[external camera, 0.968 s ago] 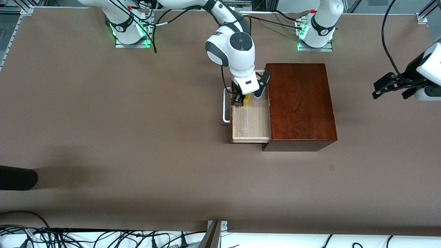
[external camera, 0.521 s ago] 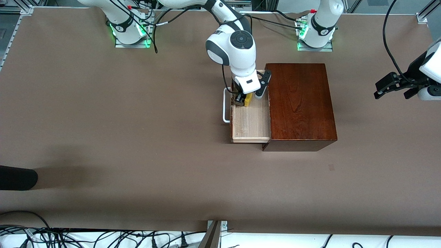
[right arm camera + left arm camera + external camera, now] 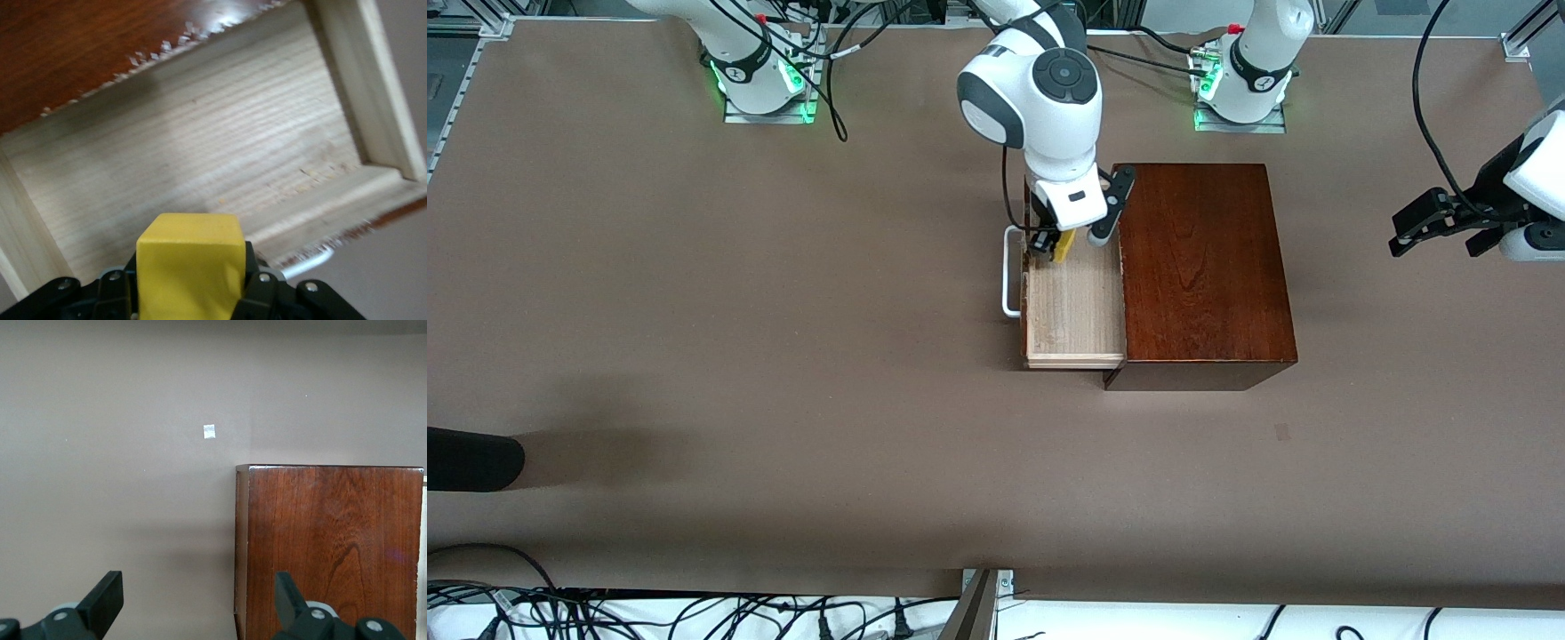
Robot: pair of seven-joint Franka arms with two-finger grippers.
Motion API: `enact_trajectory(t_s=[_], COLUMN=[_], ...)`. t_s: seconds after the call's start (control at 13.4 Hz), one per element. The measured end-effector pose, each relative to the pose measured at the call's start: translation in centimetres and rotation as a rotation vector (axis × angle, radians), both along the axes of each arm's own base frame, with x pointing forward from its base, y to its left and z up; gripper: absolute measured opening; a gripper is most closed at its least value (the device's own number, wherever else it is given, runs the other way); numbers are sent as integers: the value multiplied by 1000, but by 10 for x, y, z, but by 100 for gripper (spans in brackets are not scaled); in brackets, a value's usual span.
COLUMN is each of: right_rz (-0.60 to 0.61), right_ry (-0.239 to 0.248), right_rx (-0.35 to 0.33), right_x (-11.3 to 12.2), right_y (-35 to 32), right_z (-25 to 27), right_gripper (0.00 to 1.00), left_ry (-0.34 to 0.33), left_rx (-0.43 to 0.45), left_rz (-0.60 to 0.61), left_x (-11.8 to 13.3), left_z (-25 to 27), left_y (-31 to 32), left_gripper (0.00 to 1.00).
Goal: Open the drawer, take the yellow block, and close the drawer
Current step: 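Lift the cube out with the right gripper while the left gripper reaches the drawer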
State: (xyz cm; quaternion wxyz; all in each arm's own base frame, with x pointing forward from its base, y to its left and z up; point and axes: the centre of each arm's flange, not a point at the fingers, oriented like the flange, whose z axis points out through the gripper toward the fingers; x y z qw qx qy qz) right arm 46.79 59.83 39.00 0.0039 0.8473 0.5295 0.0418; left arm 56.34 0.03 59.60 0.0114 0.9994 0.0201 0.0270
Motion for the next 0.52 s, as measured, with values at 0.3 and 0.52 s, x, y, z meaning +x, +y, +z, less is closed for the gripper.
enact_trajectory(t_s=[0.3,0.52], right_rz=[-104,-189], right_ry=[16,37], right_rx=[46,4], right_x=[47,76], right_y=[-56,-108], right_z=[58,84], right_gripper=[56,56], left_ry=[4,12], left_rx=[1,2], left_rz=[-3,-13], left_x=[1,3], left_z=[-2,-7], left_y=[-2,-8], left_gripper=[100,100])
